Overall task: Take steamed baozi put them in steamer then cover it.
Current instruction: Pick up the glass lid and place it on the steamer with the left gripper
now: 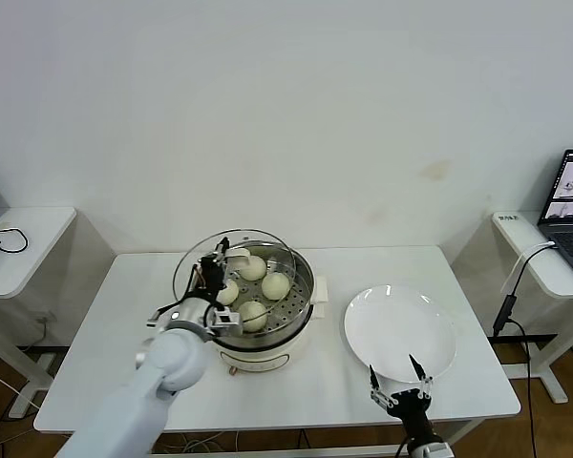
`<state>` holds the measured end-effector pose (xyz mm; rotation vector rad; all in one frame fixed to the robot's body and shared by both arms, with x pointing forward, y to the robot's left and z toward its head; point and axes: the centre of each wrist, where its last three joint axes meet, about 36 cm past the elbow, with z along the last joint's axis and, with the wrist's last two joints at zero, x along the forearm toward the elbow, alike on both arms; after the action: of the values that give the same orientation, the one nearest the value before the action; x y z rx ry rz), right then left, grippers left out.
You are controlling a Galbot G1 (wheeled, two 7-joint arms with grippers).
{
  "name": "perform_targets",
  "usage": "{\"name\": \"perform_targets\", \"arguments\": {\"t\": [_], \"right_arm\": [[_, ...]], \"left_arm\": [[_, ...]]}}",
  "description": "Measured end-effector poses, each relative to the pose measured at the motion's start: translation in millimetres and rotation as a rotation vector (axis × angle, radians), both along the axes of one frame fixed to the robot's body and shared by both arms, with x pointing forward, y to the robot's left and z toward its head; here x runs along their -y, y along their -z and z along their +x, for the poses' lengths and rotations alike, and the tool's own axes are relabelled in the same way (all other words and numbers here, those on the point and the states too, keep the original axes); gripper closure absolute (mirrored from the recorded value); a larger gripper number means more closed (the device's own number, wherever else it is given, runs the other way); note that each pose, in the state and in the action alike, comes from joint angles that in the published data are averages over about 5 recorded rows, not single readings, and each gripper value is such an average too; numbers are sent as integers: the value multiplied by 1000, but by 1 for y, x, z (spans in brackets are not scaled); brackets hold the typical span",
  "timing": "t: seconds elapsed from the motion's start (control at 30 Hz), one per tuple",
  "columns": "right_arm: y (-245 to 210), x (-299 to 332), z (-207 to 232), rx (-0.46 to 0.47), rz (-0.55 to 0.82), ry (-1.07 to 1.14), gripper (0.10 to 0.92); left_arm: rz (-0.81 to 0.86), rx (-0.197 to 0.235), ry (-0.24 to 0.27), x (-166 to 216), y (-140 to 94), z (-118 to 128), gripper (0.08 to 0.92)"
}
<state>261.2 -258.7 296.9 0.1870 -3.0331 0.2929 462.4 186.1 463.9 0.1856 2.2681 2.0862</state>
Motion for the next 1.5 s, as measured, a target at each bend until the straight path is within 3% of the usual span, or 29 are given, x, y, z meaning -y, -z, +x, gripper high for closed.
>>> {"name": "perform_targets", "arguments": {"t": [0.73, 1.5], "right_arm": [[2, -5, -1, -8, 12, -5, 200], [4, -7, -3, -15, 16, -10, 199]], "left_arm": [[59, -21, 20, 24, 28, 12, 849], [46, -41, 23, 27, 28, 9, 849]]}}
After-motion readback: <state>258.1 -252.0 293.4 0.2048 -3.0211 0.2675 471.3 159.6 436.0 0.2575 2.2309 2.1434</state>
